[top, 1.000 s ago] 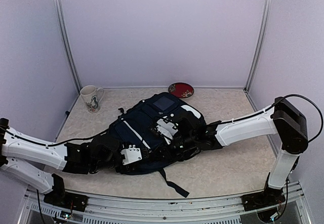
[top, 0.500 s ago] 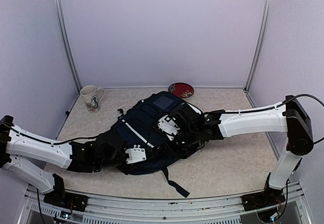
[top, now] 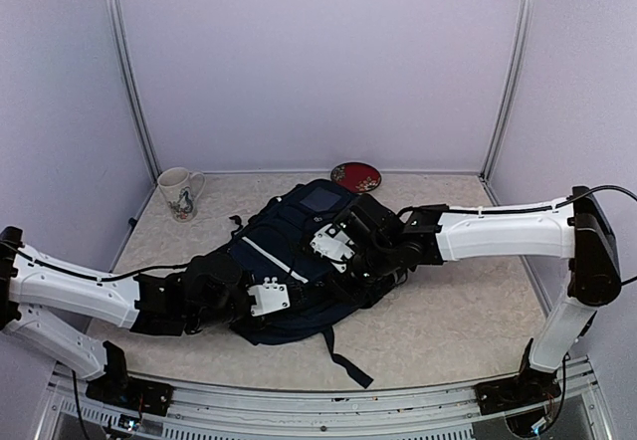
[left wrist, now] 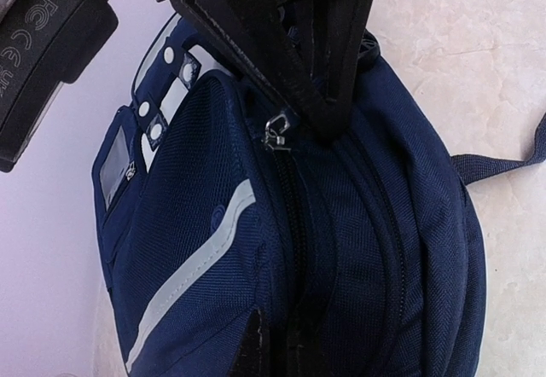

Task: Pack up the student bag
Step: Zip the upper front pocket of the student bag, then reset both arms

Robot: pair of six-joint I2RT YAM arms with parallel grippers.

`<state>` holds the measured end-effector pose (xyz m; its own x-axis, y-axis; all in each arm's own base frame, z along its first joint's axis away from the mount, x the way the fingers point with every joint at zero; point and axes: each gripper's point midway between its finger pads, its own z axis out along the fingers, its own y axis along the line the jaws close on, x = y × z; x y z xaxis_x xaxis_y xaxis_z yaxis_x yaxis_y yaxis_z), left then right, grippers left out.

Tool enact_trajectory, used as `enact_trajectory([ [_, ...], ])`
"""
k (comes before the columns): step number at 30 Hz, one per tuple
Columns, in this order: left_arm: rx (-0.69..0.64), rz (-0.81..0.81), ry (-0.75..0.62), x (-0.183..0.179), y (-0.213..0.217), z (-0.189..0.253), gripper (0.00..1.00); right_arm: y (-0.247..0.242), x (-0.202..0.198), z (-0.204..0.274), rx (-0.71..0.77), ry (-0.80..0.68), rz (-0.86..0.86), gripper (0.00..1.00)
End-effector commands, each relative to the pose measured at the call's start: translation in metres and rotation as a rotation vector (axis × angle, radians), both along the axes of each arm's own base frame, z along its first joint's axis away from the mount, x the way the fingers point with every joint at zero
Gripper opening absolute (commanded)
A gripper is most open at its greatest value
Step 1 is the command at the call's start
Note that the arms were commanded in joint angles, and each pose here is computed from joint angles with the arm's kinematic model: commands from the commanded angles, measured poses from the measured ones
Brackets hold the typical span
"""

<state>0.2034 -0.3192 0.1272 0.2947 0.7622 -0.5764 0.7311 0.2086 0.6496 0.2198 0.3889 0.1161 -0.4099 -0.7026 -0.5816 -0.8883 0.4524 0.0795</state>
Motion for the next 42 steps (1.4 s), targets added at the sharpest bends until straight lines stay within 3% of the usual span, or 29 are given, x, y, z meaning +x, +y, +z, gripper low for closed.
enact_trajectory([
  [1, 0.117, 0.028, 0.059, -0.01, 0.023, -0.026, 0.0, -0.105, 0.074, -0.024, -0.325, -0.111, -0.289, 0.0],
  [3, 0.053, 0.011, 0.071, -0.013, 0.011, -0.016, 0.0, -0.083, 0.068, -0.014, -0.217, -0.084, -0.226, 0.0],
  [7, -0.12, -0.133, 0.152, -0.039, -0.029, 0.013, 0.44, -0.056, 0.063, 0.035, 0.042, -0.128, -0.168, 0.2],
  [9, -0.176, -0.165, 0.157, -0.046, -0.042, 0.025, 0.7, -0.056, 0.06, 0.053, 0.114, -0.149, -0.146, 0.51],
  [12, -0.256, -0.15, 0.201, -0.047, -0.05, 0.048, 0.91, -0.057, 0.047, 0.081, 0.225, -0.154, -0.087, 0.76],
  [13, -0.291, -0.133, 0.212, -0.044, -0.05, 0.058, 0.97, -0.059, 0.044, 0.094, 0.278, -0.163, -0.077, 0.96],
  [16, -0.458, 0.044, 0.258, -0.001, -0.028, 0.094, 0.99, -0.085, 0.049, 0.133, 0.416, -0.209, -0.132, 1.0],
  [18, -0.599, 0.252, 0.316, 0.048, 0.01, 0.106, 0.99, -0.119, 0.072, 0.137, 0.436, -0.238, -0.281, 1.0],
  [22, -0.714, 0.817, 0.379, 0.133, 0.127, 0.068, 0.86, -0.19, 0.113, 0.085, 0.251, -0.213, -0.664, 0.99],
  [25, -0.719, 1.016, 0.426, 0.145, 0.173, 0.033, 0.84, -0.21, 0.114, 0.044, 0.142, -0.174, -0.757, 0.98],
  [29, -0.788, 1.039, 0.439, 0.137, 0.184, 0.014, 0.91, -0.228, 0.117, 0.022, 0.15, -0.157, -0.838, 1.0],
  [33, -0.942, 1.125, 0.236, 0.134, 0.225, 0.024, 0.99, -0.282, 0.14, 0.045, 0.332, -0.297, -1.008, 1.0],
  [37, -1.127, 1.202, -0.015, 0.127, 0.274, 0.057, 0.99, -0.345, 0.141, 0.067, 0.459, -0.577, -1.157, 1.0],
  [39, -1.162, 1.179, -0.201, 0.119, 0.291, 0.088, 0.99, -0.372, 0.135, 0.073, 0.463, -0.689, -1.222, 1.0],
  [42, -1.081, 1.234, -0.388, 0.112, 0.323, 0.098, 0.99, -0.414, 0.127, 0.076, 0.423, -0.773, -1.41, 1.0],
])
